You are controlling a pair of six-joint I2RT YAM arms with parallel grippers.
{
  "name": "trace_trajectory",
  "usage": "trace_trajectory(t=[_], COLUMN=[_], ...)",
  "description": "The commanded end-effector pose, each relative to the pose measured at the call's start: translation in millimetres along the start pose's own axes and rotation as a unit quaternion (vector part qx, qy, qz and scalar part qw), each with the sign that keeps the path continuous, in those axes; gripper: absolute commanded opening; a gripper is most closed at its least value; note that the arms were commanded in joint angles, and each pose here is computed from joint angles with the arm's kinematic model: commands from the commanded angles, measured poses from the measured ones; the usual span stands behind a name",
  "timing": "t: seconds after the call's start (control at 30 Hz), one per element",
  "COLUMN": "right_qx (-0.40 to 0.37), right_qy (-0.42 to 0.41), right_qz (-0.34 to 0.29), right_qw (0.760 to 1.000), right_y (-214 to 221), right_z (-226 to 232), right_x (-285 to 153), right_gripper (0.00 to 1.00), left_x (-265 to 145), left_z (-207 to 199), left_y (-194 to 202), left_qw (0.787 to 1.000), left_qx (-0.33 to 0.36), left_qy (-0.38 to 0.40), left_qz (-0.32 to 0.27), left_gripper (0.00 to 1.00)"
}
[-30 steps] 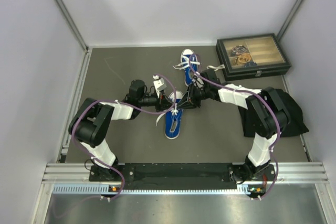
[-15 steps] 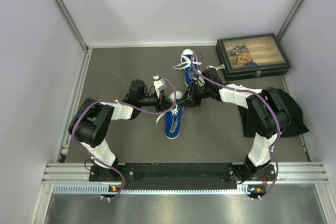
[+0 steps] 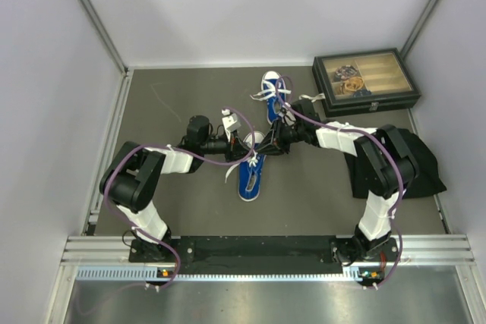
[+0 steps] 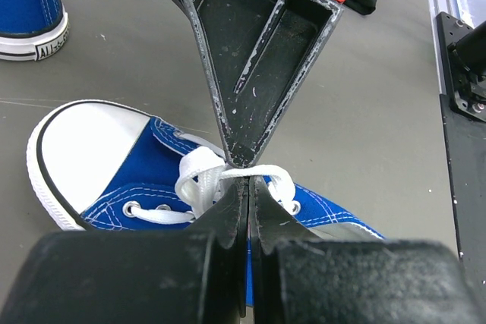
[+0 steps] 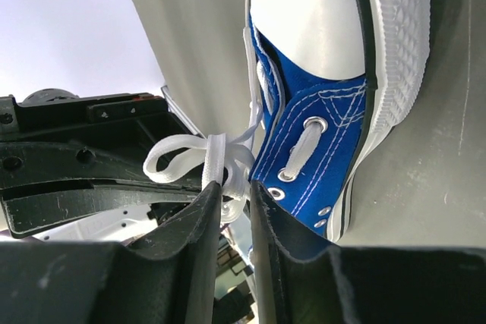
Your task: Tie the shoes
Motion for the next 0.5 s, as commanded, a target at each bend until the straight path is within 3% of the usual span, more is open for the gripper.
trace_trajectory(t=[0.0,0.2,0.37,0.47], right_qx=[-0.014,-0.019,-0.023,-0.032], right_qy=[-0.016,-0.019,-0.015,-0.009], right_qz=[0.006,0.01,0.005,-0.005], right_qw=[1.0,1.0,1.0,0.999], right_y=[-0.3,0.3,2.2,3.3], right_z=[8.1,9.1,9.4,11.4], right_x=[4.8,4.0,1.1,-2.4], right_gripper=[0.19,0.0,0.0,0.0], left_x=[2.5,1.6,0.8,-6.9], left_z=[-1.0,-0.9,-0.8,-1.3], left_y=[-7.6,-6.2,-6.3,-8.2], left_qw=[0.999,0.999,1.0,1.0], left_qx=[0.026,0.025,0.025,0.023], left_qy=[0.016,0.013,0.011,0.006], left_qz=[-0.018,-0.016,-0.014,-0.01], left_gripper=[0.0,0.0,0.0,0.13])
Point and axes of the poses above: each gripper's point midway between its finger pads, its own x axis out along the fingers, its own z axis along the line the jaws close on, y = z × x, the point moved 10 cm from there along -x, back along the fingers, and after that the axes turned 4 degrees about x, right-handed, at the moved point
